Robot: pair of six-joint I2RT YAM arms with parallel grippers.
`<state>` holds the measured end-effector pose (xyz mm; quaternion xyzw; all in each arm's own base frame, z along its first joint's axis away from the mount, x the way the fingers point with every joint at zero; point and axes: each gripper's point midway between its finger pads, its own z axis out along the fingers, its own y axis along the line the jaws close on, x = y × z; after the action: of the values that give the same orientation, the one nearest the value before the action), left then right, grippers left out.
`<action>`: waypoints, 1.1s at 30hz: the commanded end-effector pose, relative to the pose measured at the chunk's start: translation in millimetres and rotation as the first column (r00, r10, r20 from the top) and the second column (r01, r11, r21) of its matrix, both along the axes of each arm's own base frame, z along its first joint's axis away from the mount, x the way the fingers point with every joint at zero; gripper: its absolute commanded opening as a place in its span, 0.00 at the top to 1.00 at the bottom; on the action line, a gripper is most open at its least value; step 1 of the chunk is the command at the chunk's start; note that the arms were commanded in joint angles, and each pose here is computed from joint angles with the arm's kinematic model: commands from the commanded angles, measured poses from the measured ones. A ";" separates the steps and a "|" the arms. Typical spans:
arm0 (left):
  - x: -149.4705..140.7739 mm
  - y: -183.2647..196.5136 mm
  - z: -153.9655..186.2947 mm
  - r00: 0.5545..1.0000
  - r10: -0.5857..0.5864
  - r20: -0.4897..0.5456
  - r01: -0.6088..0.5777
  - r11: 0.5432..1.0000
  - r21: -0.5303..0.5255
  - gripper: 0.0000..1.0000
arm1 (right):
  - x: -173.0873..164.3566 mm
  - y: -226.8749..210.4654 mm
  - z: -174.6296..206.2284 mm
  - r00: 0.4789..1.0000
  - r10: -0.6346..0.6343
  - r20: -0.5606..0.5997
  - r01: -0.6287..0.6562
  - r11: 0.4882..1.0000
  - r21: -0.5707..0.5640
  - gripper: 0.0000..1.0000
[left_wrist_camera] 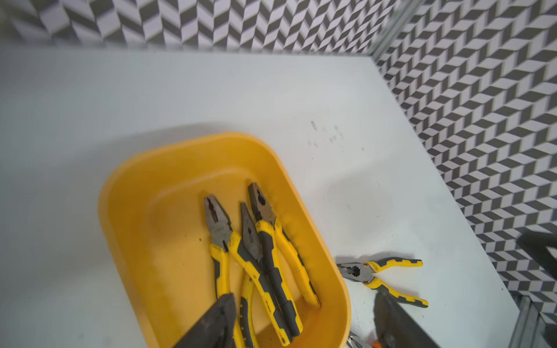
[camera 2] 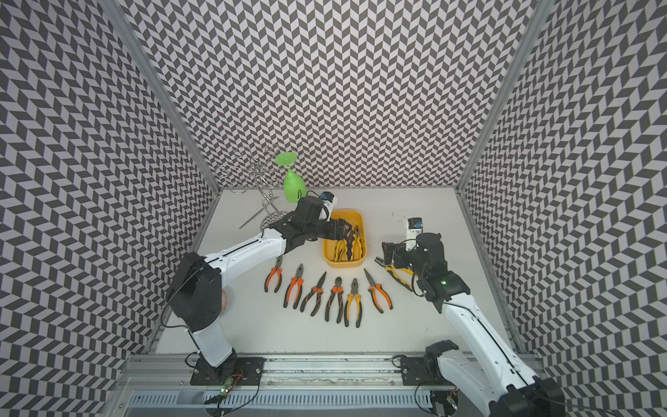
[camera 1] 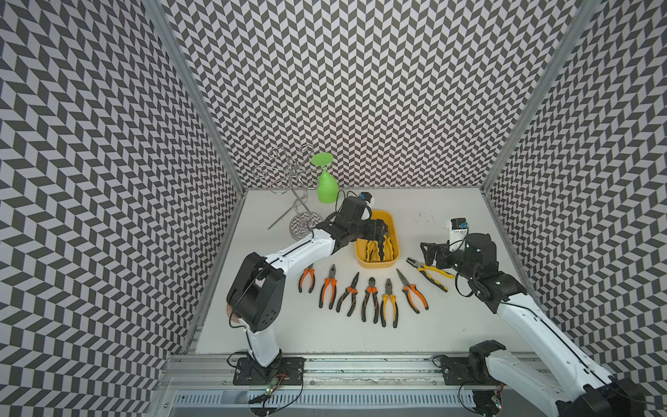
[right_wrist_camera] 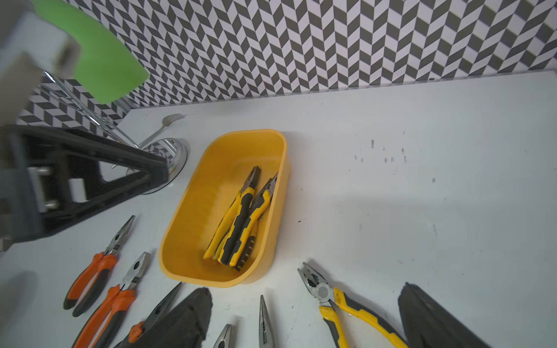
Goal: Take the pliers out of the storage box
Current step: Pick up the pliers from the storage box.
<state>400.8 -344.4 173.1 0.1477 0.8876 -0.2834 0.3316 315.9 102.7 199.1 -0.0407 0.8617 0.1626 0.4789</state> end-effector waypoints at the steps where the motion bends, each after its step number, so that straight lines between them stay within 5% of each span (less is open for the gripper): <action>1: -14.0 1.6 -27.5 0.994 0.019 -0.112 -0.004 0.991 0.132 0.34 | 1.9 12.8 14.1 0.998 0.055 0.037 -0.058 0.996 0.062 0.01; 4: -8.4 0.1 -40.6 0.990 0.022 -0.137 0.001 0.986 0.166 0.52 | 0.2 13.7 15.2 0.996 0.067 0.054 -0.070 0.996 0.060 0.01; 11: 2.1 4.8 -67.5 0.990 0.000 -0.141 0.036 0.966 0.257 0.71 | -5.0 24.5 21.4 0.988 0.135 0.080 -0.141 0.987 0.080 0.01; 15: 9.8 15.5 -86.8 0.990 0.042 -0.138 0.008 0.939 0.345 0.71 | -6.8 25.9 26.7 0.984 0.146 0.105 -0.155 0.985 0.082 0.01; 33: 18.2 20.9 -150.4 0.982 0.070 -0.177 0.011 0.908 0.419 0.63 | -2.6 22.4 21.3 0.988 0.125 0.090 -0.132 0.989 0.065 0.00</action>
<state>420.2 -329.9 48.8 0.1677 0.9508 -0.1142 0.2341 307.6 128.2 213.2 -0.0873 0.8403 0.2295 0.4833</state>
